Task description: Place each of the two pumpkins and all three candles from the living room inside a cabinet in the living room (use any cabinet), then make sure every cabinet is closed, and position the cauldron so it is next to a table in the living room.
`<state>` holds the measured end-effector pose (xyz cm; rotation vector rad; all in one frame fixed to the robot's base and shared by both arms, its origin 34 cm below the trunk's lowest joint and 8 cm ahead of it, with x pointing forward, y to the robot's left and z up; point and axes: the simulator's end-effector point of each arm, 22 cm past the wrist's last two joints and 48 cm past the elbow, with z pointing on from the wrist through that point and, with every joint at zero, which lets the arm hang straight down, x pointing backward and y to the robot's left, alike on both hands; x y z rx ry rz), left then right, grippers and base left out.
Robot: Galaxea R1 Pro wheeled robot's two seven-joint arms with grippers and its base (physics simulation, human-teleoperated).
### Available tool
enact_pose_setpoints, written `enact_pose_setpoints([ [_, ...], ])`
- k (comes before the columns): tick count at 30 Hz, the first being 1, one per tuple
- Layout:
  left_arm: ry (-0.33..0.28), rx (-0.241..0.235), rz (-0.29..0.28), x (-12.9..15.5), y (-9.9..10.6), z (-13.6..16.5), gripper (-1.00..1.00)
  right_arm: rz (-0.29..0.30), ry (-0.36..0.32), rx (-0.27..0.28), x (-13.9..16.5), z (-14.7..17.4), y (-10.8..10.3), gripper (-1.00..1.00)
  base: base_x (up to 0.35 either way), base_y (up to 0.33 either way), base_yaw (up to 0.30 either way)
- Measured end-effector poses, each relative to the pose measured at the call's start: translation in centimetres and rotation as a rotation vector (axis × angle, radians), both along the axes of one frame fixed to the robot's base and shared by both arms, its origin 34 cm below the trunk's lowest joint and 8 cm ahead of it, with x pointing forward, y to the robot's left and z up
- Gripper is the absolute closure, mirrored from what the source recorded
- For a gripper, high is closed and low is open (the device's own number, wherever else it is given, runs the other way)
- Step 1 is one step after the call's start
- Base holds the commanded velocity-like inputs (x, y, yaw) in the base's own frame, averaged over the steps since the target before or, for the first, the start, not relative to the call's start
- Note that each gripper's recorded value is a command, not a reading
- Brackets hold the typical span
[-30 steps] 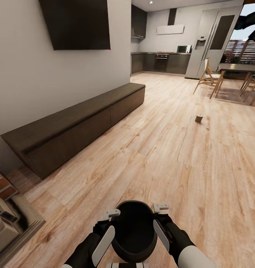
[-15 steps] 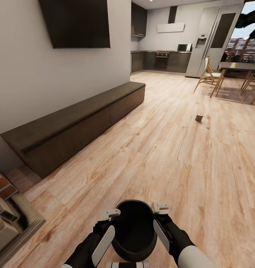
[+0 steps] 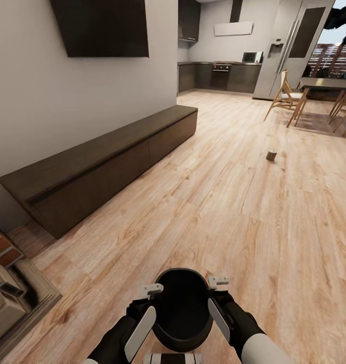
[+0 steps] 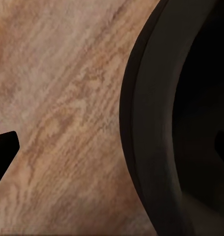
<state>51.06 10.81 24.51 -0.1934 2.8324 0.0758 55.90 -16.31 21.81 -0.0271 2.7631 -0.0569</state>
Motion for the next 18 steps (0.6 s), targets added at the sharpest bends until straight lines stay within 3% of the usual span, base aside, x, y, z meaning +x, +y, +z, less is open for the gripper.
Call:
enact_pose_setpoints([
  [18,0.032,0.000,0.000,-0.8,0.0,-1.5,-1.00,0.000,0.033,0.000,-0.9,-1.6,0.0,-1.00,0.000,0.000,0.000],
])
